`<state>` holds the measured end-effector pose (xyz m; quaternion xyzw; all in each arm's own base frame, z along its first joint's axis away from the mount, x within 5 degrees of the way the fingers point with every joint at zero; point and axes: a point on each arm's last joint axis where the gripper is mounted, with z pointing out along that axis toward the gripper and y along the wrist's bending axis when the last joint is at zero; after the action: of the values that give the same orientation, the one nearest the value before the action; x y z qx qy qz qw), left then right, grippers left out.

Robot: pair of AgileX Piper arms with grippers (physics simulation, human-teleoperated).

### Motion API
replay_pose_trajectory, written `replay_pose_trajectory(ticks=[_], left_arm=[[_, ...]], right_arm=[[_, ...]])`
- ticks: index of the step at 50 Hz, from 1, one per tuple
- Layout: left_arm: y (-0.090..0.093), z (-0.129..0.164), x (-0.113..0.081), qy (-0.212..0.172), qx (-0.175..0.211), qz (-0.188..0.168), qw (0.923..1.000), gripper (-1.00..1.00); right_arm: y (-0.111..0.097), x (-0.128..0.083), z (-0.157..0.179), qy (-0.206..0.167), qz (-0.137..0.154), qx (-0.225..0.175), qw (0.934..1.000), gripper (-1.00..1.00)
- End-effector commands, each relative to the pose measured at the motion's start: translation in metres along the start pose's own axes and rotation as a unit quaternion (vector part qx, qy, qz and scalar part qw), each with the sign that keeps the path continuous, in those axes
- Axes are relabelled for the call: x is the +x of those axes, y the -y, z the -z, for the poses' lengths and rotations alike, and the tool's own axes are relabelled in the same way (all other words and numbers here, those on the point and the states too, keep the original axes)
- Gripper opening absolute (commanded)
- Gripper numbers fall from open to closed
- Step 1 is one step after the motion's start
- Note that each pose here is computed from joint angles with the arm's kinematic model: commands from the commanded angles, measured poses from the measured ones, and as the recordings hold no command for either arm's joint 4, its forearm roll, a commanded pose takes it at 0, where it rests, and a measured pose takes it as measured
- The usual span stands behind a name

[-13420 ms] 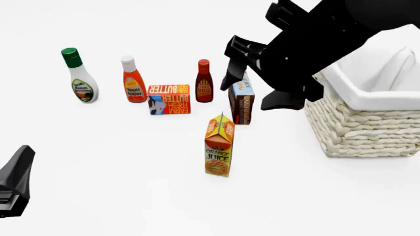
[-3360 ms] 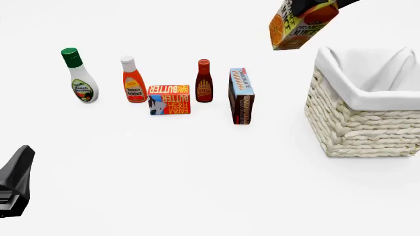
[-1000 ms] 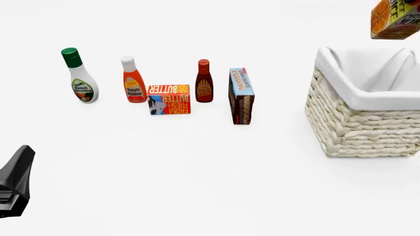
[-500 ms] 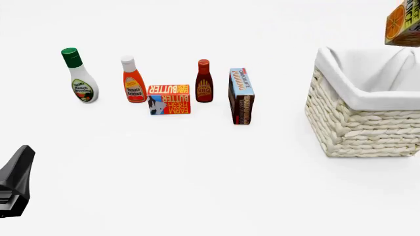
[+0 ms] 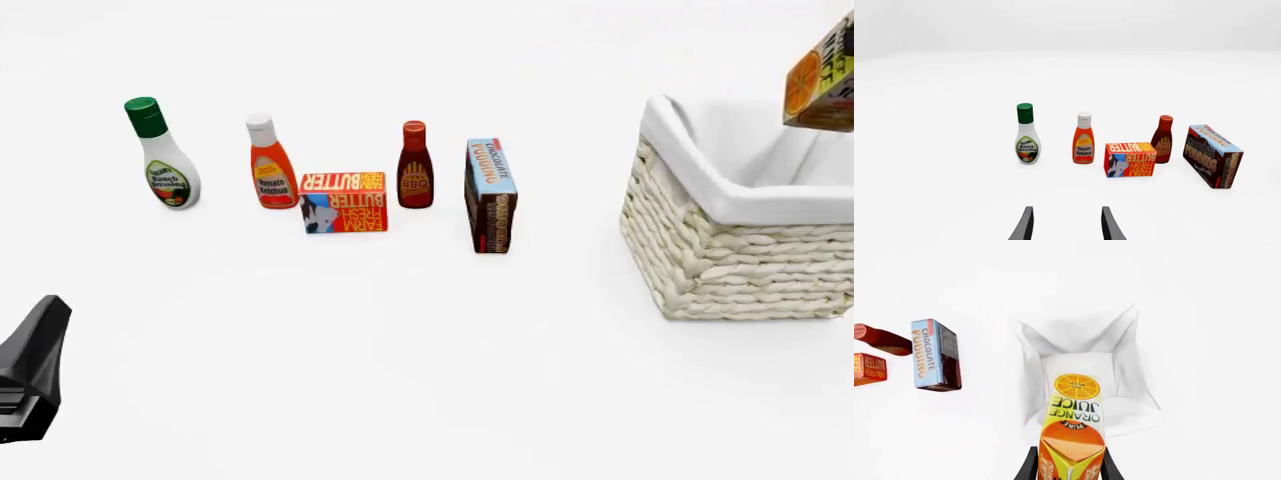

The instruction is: Pick the orange juice and place it in the basket.

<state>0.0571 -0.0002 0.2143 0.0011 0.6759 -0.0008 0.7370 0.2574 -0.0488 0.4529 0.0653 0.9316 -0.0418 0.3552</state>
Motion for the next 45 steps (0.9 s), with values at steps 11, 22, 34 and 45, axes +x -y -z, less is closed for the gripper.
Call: replay_pose_trajectory(ticks=[11,22,34,45], left_arm=[[0.000,0.000,0.000,0.000,0.000,0.000,1.0000,1.00],[0.000,0.000,0.000,0.000,0.000,0.000,1.0000,1.00],[0.000,0.000,0.000,0.000,0.000,0.000,1.0000,1.00],[0.000,0.000,0.000,0.000,0.000,0.000,1.0000,1.00]], right_arm=[[0.003,-0.011,-0.034,-0.033,-0.013,0.002,0.9994,-1.00],[0.005,-0.016,-0.049,-0.045,-0.016,0.003,0.9989,-1.00],[0.001,-0.023,-0.061,-0.051,-0.019,-0.002,0.9985,-1.00],[0.004,-0.025,-0.077,-0.067,-0.023,0.000,0.9975,-1.00]])
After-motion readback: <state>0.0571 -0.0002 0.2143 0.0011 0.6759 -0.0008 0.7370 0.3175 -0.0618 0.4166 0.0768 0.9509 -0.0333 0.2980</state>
